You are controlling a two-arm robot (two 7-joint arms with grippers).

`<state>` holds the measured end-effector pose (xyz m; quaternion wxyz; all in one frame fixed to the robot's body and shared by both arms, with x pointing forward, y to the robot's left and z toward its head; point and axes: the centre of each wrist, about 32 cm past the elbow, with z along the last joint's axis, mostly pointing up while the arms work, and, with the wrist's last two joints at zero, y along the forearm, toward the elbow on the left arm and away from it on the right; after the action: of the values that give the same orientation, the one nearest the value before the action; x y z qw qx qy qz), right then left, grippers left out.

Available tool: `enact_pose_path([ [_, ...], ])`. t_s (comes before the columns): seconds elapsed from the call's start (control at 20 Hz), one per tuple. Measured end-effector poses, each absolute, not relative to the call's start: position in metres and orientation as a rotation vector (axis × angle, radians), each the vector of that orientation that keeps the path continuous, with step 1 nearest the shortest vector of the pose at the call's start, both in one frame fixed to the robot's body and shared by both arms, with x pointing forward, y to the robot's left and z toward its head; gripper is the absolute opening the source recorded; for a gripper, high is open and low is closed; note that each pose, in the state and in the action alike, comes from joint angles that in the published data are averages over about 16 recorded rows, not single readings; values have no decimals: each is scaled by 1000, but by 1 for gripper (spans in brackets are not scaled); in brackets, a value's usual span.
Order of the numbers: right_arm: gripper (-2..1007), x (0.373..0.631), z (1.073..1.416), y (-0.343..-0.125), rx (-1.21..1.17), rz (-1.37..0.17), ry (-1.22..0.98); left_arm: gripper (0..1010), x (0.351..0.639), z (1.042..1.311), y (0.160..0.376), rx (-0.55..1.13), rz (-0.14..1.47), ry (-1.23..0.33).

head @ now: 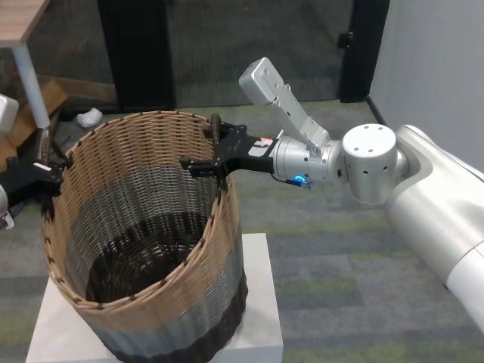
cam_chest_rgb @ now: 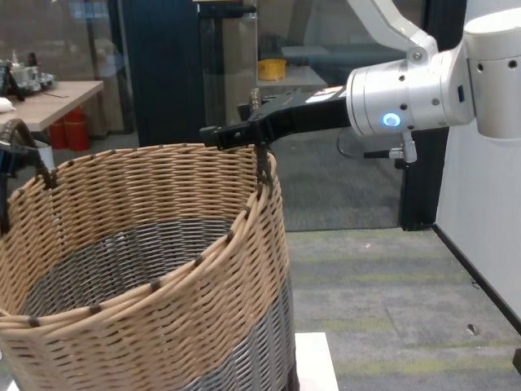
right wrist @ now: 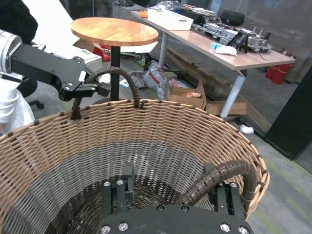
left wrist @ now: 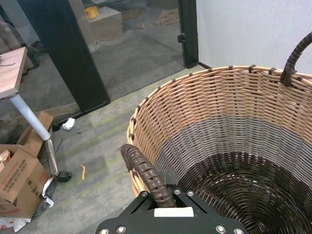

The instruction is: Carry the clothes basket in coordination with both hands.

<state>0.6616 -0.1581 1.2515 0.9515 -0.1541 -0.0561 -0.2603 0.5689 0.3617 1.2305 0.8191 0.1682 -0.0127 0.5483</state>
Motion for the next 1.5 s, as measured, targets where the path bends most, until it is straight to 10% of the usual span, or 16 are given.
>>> enact_pose_path([
  [0.6,997,661,1251,-158,-314,-529,-114,124,569,1230,362,357,1168,-27],
  [1.5,1005,661,1251,-158,-314,-529,-114,789,569,1230,362,357,1168,-28],
])
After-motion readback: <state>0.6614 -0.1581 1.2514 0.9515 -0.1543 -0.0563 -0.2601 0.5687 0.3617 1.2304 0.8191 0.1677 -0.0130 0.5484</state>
